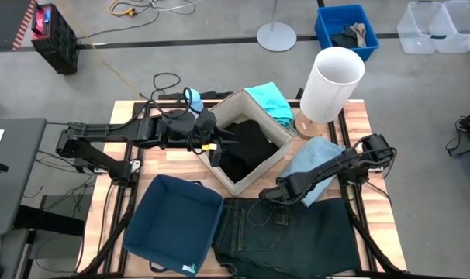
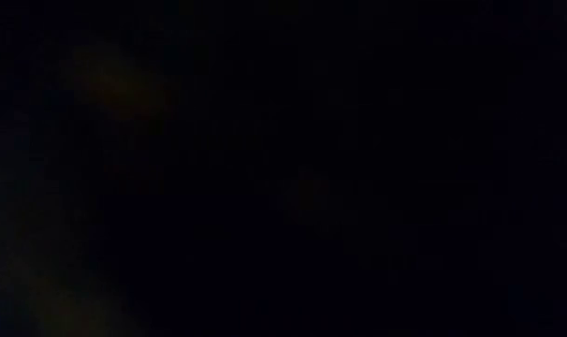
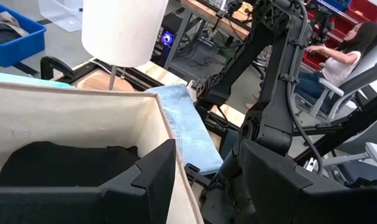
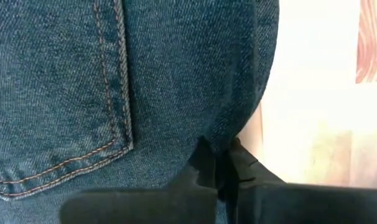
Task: Sort clothes
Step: Put the blue pants into the white laundry organizer
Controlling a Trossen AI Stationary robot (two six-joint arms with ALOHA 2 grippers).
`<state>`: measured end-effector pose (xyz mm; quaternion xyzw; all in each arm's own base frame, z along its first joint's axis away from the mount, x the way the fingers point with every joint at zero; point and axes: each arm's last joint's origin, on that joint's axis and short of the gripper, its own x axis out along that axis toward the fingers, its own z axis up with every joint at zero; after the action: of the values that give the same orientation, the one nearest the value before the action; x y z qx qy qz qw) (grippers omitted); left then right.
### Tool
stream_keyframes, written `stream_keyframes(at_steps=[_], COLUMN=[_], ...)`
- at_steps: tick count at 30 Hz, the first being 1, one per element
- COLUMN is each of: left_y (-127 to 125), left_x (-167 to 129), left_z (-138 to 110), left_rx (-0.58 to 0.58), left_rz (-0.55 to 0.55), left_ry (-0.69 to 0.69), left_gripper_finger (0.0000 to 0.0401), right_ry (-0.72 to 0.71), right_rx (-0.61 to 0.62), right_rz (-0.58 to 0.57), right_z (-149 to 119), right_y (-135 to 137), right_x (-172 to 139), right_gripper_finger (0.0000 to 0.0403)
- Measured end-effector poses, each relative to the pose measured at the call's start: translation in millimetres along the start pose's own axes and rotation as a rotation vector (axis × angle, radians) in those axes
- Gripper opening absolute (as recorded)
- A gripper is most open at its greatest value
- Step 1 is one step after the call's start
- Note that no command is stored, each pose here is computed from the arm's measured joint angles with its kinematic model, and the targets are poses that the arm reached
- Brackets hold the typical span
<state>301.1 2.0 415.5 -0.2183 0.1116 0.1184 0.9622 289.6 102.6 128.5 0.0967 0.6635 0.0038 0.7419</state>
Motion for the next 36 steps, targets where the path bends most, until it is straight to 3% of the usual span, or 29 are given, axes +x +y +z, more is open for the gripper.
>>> stream_keyframes(at_steps=[5,12,27,36], left_y=[0,0,0,0], left_x=[0,0,0,0], left_z=[0,0,0,0], left_rx=[0.0,0.0,0.015,0.018], left_rz=[0.0,0.0,0.009,0.013], left_ry=[0.0,0.0,-0.005,-0.006], left_gripper_finger=[0.0173,0.0173,0.0173,0.0173], right_ry=[-0.042,-0.142,-0.426,-0.399], right_rx=[-0.005,-0.015,-0.054,-0.041], right_rz=[0.016,0.071,0.251,0.245], right_z=[-4,-19,-69,-78], right_y=[0,-1,-16,-19], right_x=[-22,-75,-176,-180], right_gripper_finger=[0.0002,0.0001,0.0,0.0])
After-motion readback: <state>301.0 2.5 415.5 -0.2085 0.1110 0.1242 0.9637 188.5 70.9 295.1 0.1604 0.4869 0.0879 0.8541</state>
